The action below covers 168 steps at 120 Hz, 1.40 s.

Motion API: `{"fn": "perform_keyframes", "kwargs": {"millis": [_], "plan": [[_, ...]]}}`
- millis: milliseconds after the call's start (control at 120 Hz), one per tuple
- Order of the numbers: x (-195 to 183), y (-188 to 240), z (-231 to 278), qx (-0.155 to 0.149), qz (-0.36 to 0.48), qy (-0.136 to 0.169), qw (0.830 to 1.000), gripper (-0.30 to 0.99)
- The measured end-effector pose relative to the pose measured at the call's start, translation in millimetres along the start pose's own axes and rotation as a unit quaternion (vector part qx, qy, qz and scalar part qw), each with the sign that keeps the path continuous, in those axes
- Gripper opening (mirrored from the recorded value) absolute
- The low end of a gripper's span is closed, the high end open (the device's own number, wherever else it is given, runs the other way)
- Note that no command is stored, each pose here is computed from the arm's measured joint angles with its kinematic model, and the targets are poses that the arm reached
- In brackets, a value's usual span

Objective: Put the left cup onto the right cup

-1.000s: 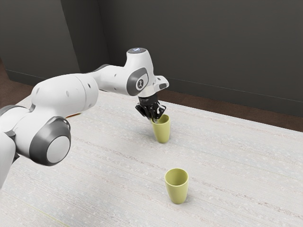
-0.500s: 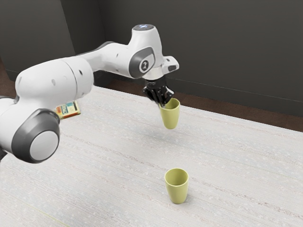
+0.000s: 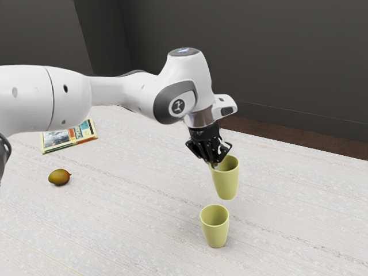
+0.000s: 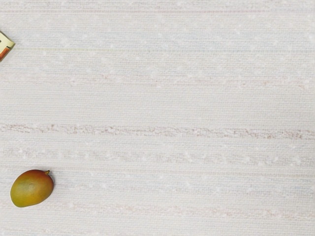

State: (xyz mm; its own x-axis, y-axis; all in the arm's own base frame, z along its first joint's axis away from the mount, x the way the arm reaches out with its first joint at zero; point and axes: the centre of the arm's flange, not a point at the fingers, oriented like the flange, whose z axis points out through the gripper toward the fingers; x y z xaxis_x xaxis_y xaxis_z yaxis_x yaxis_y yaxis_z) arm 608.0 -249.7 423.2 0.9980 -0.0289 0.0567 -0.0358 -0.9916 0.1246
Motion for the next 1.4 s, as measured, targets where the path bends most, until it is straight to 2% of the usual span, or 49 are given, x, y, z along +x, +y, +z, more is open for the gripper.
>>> {"fn": "perform_keyframes", "kwargs": {"millis": [133,292,592,1017,1400], "plan": [[-22,9,2,-0.007,-0.014,-0.003,1.000,-0.09],[-47,-1,3,-0.010,-0.041,-0.006,0.999,-0.09],[-47,-6,4,-0.015,-0.077,0.003,0.997,-0.09],[-62,-9,16,-0.020,-0.115,-0.014,0.993,-0.09],[-68,-14,3,-0.026,-0.133,-0.007,0.991,-0.09]]}}
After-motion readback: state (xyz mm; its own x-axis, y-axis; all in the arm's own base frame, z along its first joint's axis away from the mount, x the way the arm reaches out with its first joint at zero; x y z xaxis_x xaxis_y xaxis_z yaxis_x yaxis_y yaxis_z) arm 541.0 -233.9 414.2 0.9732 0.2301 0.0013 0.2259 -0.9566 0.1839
